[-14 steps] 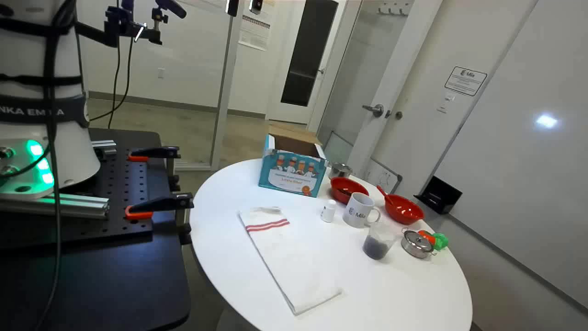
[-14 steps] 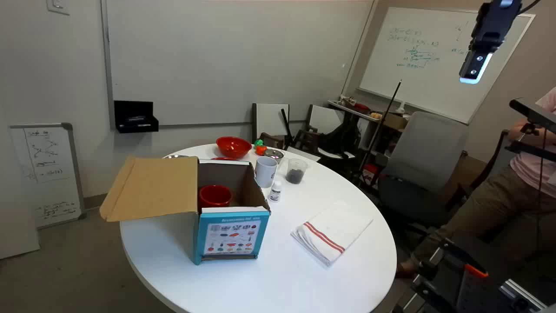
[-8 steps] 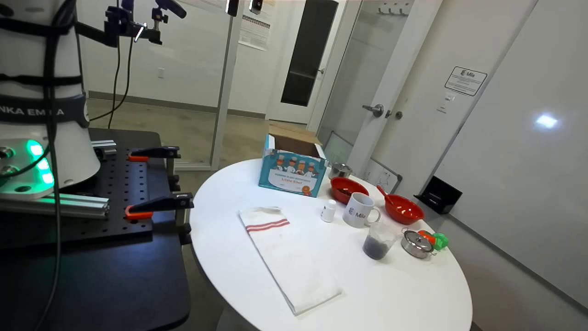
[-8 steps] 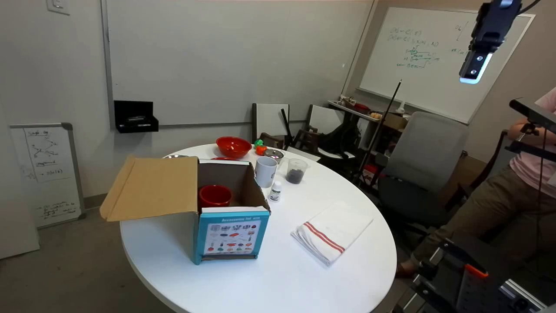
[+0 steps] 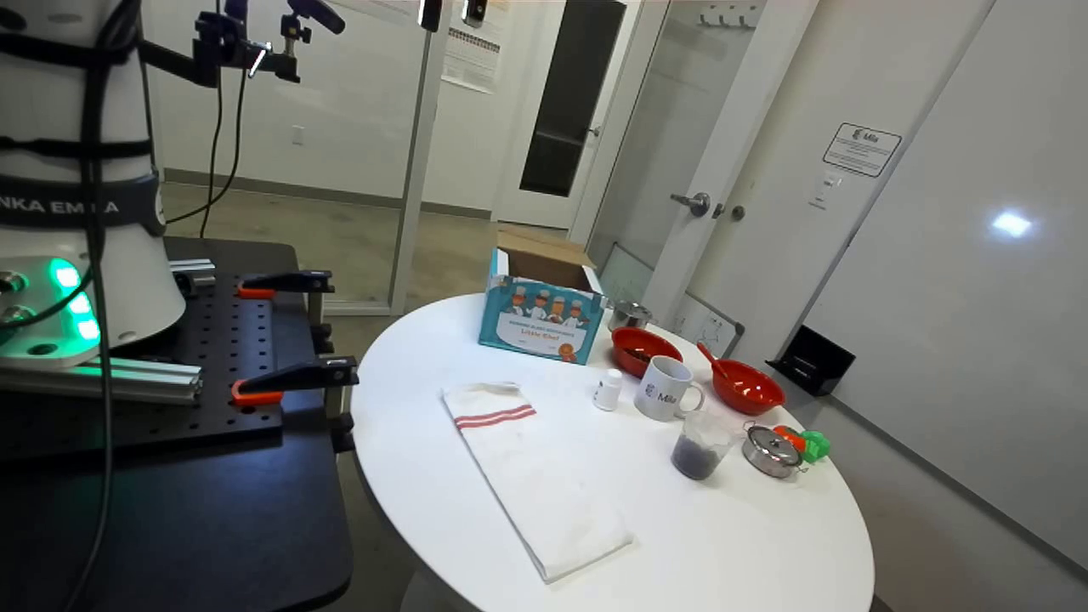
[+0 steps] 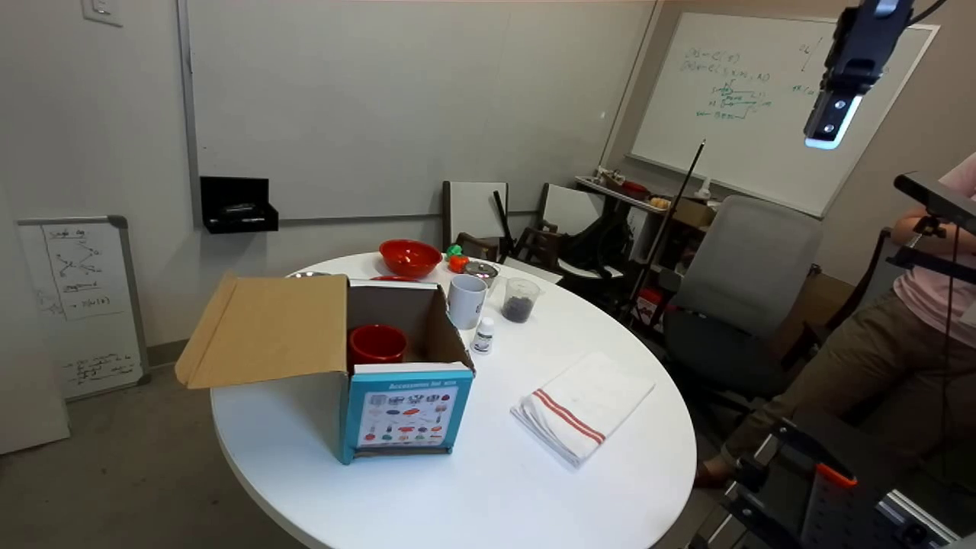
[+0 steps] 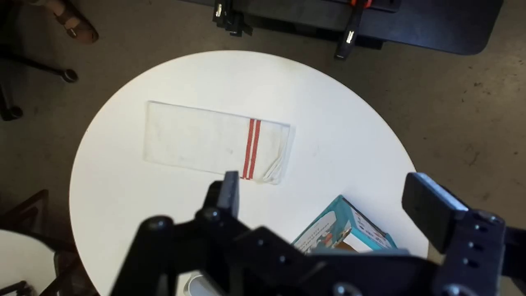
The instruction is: Place the white shaker inside the blue box
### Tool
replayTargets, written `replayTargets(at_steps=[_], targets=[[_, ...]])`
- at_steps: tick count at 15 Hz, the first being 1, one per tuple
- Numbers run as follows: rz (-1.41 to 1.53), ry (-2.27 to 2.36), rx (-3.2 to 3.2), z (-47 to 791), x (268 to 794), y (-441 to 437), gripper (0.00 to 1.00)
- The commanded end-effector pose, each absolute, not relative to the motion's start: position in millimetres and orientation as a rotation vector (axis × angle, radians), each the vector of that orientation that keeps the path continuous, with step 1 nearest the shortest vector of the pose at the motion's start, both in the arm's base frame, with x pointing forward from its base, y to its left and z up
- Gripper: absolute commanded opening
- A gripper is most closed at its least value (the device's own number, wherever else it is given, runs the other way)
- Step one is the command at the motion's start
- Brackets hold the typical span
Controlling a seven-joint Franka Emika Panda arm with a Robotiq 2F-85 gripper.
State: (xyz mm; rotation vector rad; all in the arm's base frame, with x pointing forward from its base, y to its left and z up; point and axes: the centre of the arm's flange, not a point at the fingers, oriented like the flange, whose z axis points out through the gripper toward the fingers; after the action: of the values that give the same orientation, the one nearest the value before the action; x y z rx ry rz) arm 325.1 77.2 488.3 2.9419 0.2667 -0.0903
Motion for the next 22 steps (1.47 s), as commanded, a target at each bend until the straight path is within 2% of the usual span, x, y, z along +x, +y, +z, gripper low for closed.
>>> replayTargets(at_steps=[1,7,15,17,18,22], targets=[[-0.052,0.342,2.935,484,351,86,1.00],[0.033,0.332,2.989,447,420,78,1.00],[-0.144,0.295,2.915,392,539,33,1.00],[-0.148,0.355,2.904,396,551,33,1.00],[-0.117,0.301,2.931,385,520,31,1.00],[-0.133,0.325,2.925,388,539,33,1.00]])
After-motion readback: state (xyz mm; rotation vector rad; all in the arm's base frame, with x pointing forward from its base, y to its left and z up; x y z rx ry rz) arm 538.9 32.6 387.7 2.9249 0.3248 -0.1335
